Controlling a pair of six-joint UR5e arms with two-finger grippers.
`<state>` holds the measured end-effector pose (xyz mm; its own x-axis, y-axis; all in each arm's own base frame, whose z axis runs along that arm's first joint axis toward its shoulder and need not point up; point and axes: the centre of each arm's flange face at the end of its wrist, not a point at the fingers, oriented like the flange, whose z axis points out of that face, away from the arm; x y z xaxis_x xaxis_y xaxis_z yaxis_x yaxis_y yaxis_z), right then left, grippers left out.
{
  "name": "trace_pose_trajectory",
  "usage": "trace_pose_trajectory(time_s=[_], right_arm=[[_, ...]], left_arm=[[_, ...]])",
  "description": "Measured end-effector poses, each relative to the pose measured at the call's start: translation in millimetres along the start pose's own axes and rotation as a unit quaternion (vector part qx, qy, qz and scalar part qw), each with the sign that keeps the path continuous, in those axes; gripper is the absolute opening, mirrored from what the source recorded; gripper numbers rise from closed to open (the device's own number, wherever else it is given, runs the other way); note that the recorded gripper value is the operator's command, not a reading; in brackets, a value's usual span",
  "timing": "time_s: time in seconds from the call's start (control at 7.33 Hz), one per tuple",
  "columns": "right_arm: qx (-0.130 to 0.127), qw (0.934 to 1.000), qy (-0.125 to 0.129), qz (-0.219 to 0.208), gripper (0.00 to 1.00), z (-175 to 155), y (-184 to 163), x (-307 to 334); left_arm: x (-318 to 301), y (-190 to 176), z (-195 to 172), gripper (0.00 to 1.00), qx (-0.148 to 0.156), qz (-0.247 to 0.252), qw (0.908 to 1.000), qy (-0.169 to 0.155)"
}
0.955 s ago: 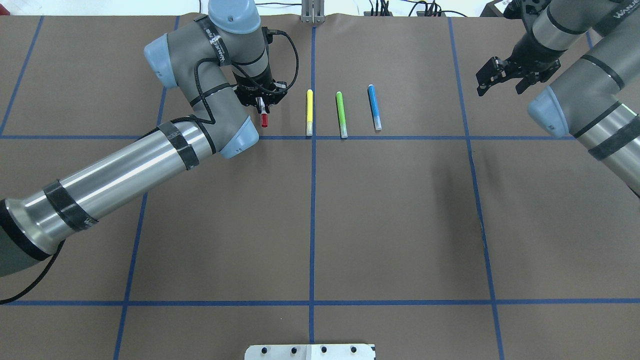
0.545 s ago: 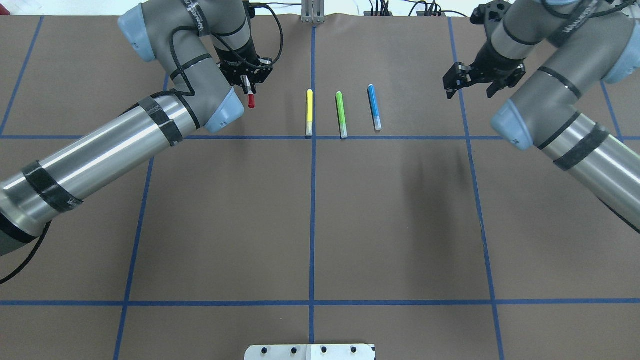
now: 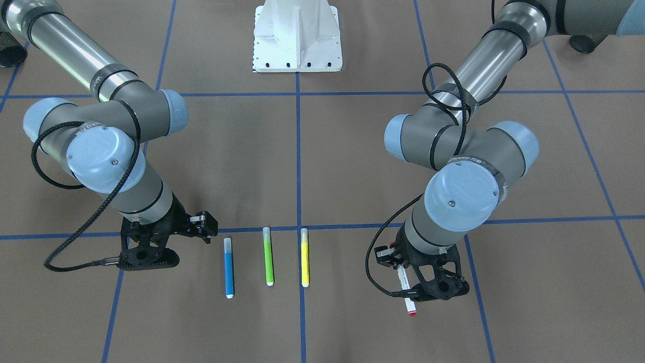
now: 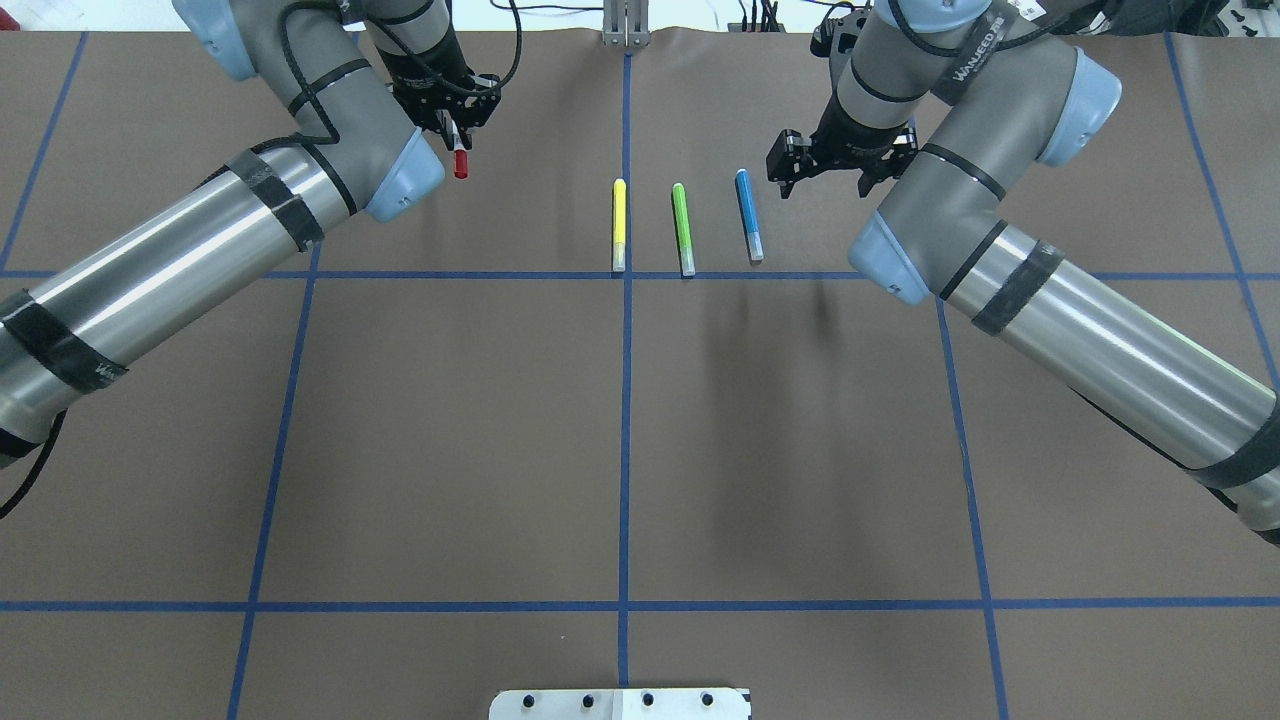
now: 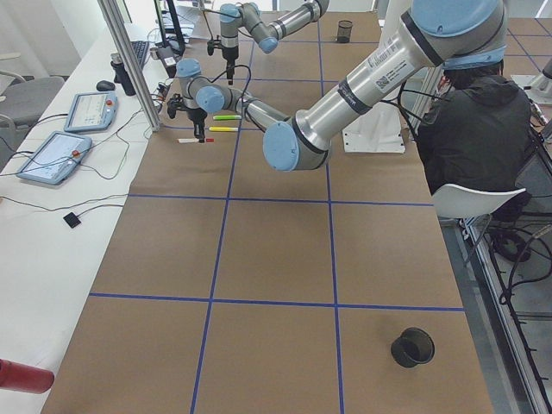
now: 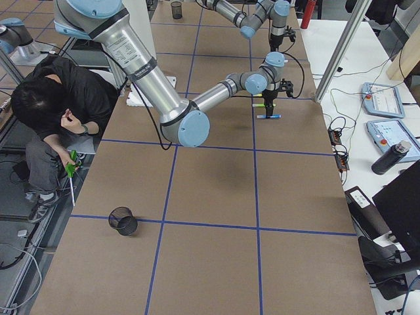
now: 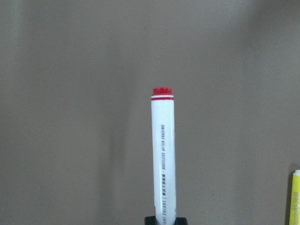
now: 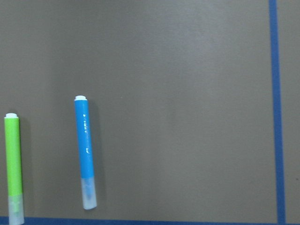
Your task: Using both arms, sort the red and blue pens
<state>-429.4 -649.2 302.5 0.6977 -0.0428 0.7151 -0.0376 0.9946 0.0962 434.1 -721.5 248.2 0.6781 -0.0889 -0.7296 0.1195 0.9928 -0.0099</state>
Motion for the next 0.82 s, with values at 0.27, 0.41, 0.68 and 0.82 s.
trace_pose_trajectory(time_s=[0.27,0.41,0.68,0.82], right_arm=[[-0.003,0.9999,0.007,-0.012,0.81,24,-2,-22],[-0.007,0.9998,0.011,-0.015,0.77,32,-2,-27],[-0.016,0.9991,0.017,-0.036,0.75,44,-7,-39],[-0.021,0.9983,0.019,-0.052,0.75,49,-9,-41]], left_arm=[[-11,-6,-1,0.0,0.002,0.003,1.0,-0.002],[-12,-6,-2,0.0,0.002,0.003,1.0,-0.002],[-14,-8,-3,0.0,0.003,0.003,1.0,-0.003],[-15,-8,-3,0.0,0.004,0.002,1.0,-0.003]])
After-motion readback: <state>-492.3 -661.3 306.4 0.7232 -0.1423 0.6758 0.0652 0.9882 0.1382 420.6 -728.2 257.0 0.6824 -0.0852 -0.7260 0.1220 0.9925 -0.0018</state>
